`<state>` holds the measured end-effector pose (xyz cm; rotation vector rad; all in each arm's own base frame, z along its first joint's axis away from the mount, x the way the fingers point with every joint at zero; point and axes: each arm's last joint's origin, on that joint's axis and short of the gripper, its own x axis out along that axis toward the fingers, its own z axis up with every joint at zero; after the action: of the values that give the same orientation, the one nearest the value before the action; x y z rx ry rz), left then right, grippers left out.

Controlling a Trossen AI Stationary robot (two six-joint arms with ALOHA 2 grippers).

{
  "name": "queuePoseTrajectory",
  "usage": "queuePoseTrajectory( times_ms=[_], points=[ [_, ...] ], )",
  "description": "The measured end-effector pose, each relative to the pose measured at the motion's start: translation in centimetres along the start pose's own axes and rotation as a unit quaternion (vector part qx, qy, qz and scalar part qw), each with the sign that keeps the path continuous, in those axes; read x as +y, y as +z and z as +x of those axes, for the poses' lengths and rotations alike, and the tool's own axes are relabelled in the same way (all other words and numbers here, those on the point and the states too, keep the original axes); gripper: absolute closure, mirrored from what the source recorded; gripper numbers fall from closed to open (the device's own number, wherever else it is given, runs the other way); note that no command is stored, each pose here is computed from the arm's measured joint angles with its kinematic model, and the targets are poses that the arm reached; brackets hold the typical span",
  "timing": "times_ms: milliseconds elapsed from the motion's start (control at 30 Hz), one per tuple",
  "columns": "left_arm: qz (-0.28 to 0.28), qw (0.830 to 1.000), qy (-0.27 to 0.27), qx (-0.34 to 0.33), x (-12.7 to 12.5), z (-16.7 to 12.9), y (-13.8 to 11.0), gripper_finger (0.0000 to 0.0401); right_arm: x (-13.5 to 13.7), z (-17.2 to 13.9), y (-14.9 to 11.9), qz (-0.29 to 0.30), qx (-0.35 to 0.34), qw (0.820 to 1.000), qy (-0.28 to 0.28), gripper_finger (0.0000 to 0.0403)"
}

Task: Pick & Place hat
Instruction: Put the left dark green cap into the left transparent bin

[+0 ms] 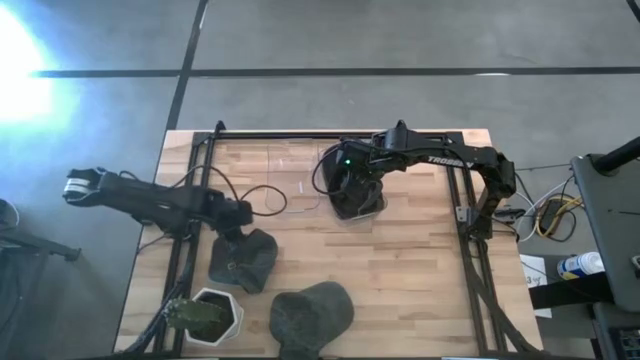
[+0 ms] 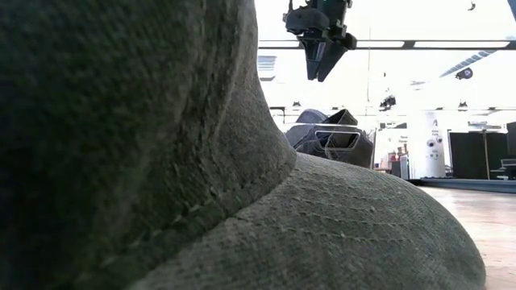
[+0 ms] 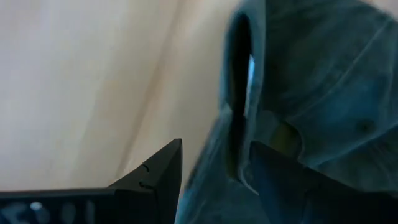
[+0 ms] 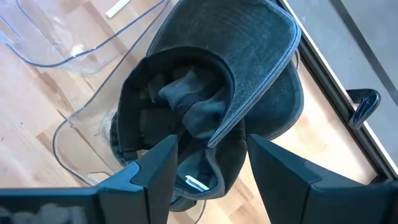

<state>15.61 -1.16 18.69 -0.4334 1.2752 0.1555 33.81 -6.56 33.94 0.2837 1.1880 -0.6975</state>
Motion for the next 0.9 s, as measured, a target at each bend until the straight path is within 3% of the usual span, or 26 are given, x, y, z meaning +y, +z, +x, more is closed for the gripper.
queuePoseTrajectory(
  times_ms=[233,333,500,633,900],
  points=[
    [-0.005,0.999,-0.026,0.038,-0.3,1.6,0.5,0.0237,0.0,0.0,0.0,-0.011,-0.001,1.0,0.001,0.0209],
    [0.001,0.999,-0.025,0.047,-0.4,2.0,0.7,0.0278,0.0,0.0,0.0,-0.02,-0.001,1.0,0.001,0.0209],
    [0.006,0.999,-0.03,0.043,-0.8,1.3,1.3,0.0383,0.0,0.0,0.0,-0.031,-0.002,1.0,0.001,0.0209],
    [0.012,0.999,-0.035,0.004,-1.4,-0.6,2.2,0.0388,0.1,0.0,0.1,-0.032,-0.006,0.999,0.003,0.0209],
    [0.014,0.986,-0.057,-0.158,-3.0,-7.3,4.9,0.0393,0.1,0.0,0.3,-0.03,-0.014,0.999,0.006,0.0209]
  ],
)
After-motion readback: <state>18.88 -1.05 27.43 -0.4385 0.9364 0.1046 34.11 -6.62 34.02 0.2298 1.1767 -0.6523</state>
